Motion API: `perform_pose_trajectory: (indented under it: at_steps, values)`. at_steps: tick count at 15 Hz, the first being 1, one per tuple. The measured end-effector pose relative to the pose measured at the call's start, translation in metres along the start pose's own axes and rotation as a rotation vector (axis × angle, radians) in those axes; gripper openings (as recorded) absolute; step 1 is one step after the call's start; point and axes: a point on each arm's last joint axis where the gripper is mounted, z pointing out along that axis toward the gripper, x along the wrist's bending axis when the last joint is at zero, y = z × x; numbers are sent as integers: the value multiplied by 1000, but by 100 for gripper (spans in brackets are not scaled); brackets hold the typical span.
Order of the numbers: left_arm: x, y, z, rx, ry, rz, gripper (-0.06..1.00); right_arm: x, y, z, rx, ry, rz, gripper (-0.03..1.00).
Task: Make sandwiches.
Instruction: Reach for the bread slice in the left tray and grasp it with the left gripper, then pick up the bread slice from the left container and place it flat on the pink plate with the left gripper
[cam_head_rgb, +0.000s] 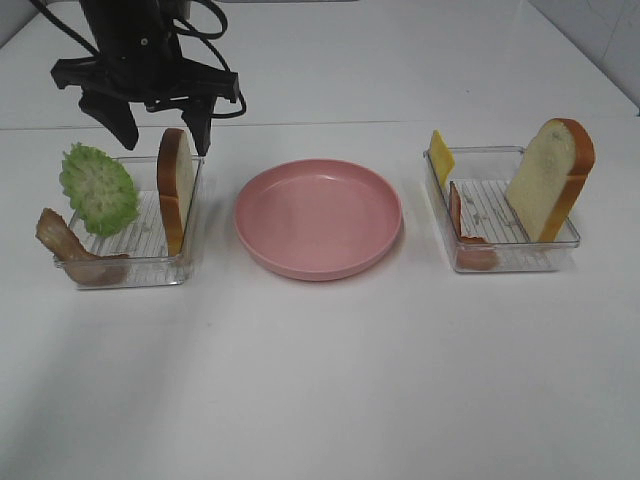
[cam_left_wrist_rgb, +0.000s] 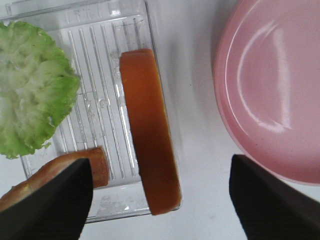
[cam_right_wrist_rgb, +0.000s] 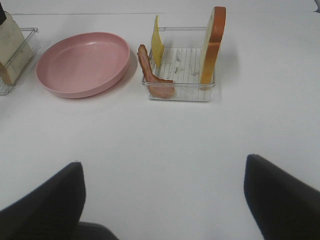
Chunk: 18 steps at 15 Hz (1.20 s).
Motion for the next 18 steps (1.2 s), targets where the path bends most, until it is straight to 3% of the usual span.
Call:
perform_pose_trajectory:
  at_steps: [6, 9, 11, 12, 18]
  values:
    - [-2, 1, 38, 45, 16, 5, 67, 0, 0, 0, 0, 2, 1, 81]
    - [-1, 3, 38, 31, 26, 11, 49, 0, 0, 0, 0, 3, 1, 81]
    - [-1, 4, 38, 20, 30, 15, 26, 0, 0, 0, 0, 3, 1, 81]
    - [-1, 4, 38, 20, 32, 16, 23, 0, 0, 0, 0, 3, 1, 81]
    - [-1, 7, 28, -6, 24, 17, 21, 0, 0, 0, 0, 3, 1, 81]
